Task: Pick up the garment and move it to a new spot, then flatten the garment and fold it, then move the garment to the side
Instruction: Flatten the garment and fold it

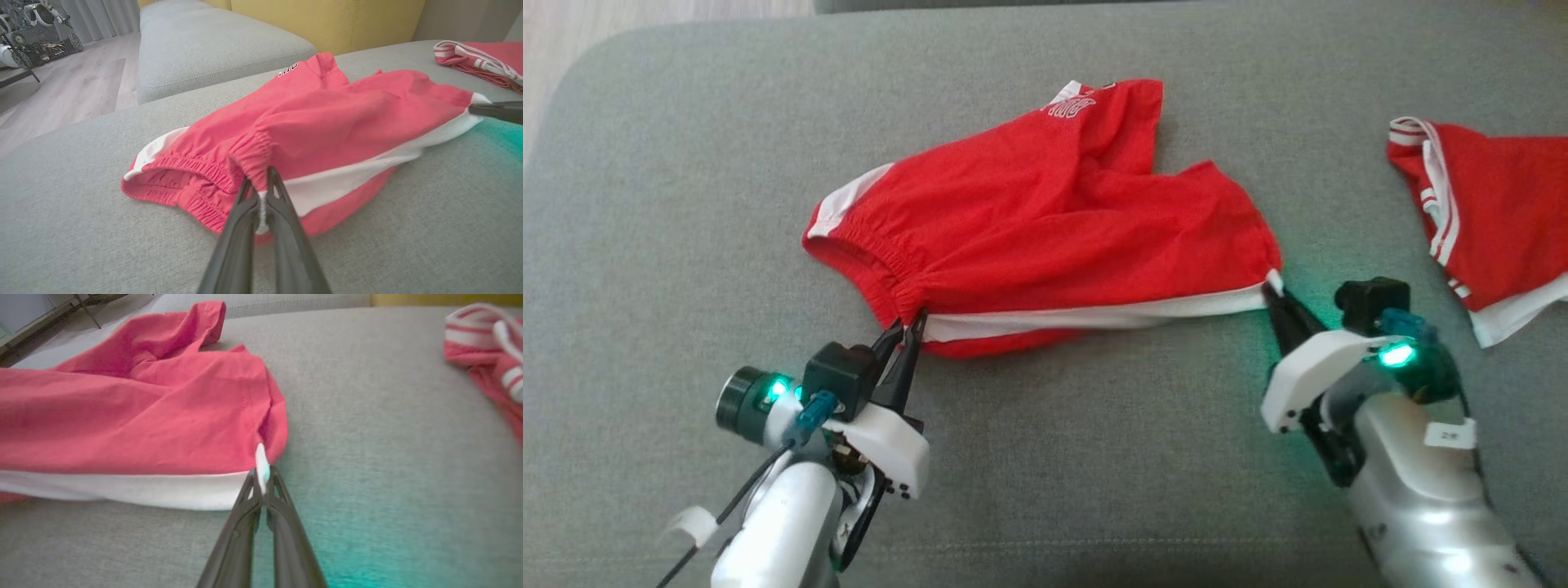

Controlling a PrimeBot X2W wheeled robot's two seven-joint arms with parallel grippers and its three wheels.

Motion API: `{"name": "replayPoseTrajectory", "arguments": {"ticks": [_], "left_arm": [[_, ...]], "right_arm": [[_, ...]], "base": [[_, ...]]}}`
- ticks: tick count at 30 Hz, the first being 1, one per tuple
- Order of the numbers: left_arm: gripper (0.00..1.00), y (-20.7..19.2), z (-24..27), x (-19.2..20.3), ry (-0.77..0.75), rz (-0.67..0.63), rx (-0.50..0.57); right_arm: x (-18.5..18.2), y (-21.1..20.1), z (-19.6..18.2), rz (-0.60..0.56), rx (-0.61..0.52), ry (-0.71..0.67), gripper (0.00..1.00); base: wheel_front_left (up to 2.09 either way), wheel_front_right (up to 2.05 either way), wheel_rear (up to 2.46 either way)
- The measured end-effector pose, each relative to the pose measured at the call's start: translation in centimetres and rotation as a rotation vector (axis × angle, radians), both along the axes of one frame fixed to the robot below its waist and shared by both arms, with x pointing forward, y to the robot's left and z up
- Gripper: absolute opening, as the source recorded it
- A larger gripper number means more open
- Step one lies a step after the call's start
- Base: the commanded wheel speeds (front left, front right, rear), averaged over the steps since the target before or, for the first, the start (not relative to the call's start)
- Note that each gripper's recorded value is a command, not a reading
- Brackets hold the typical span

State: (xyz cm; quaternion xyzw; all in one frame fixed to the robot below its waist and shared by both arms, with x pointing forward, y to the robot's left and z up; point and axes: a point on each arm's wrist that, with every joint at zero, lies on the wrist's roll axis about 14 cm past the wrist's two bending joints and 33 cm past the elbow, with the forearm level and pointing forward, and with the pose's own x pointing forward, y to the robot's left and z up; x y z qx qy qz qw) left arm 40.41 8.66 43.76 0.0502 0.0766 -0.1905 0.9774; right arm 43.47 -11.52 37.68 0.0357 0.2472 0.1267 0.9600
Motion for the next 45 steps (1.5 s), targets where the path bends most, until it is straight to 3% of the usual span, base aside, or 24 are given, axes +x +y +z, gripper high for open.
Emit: {"name": "replayPoseTrajectory", "arguments": {"ticks": [7, 13, 15, 20, 24, 30, 36, 45], "left_arm": [[0.00, 0.1, 2.3, -0.1, -0.069, -0.018, 0.016], [0.00, -0.6, 7.7, -0.1, -0.219, -0.046, -0.009], [0.00, -1.2, 10.9, -0.6, -0.298, -0.064, -0.024], [0.00, -2.0, 17.1, -1.6, -0.447, -0.090, -0.056], [0.00, -2.5, 21.0, -2.6, -0.532, -0.103, -0.081], [0.00, -2.8, 24.8, -2.9, -0.594, -0.127, -0.068], [0.00, -2.8, 26.3, 1.0, -0.551, -0.154, -0.060], [0.00, -0.4, 29.8, 13.3, -0.557, -0.066, -0.062]], "right_arm": [[1.9, -2.6, 5.2, 0.036, -0.101, -0.198, 0.00], [3.3, -3.5, 14.1, 0.056, -0.138, -0.454, 0.00], [3.0, -4.0, 18.8, 0.050, -0.143, -0.573, 0.00], [1.4, -5.3, 26.0, 0.005, -0.152, -0.728, 0.00], [-0.7, -7.1, 29.2, -0.058, -0.181, -0.777, 0.00], [-2.5, -8.3, 31.1, -0.125, -0.211, -0.737, 0.00], [0.1, -7.1, 32.2, -0.102, -0.168, -0.673, 0.00], [10.3, -4.6, 38.8, -0.052, -0.161, -0.795, 0.00]], "base": [[0.00, 0.00, 0.00], [0.00, 0.00, 0.00], [0.00, 0.00, 0.00], [0.00, 0.00, 0.00], [0.00, 0.00, 0.00], [0.00, 0.00, 0.00], [0.00, 0.00, 0.00], [0.00, 0.00, 0.00]]}}
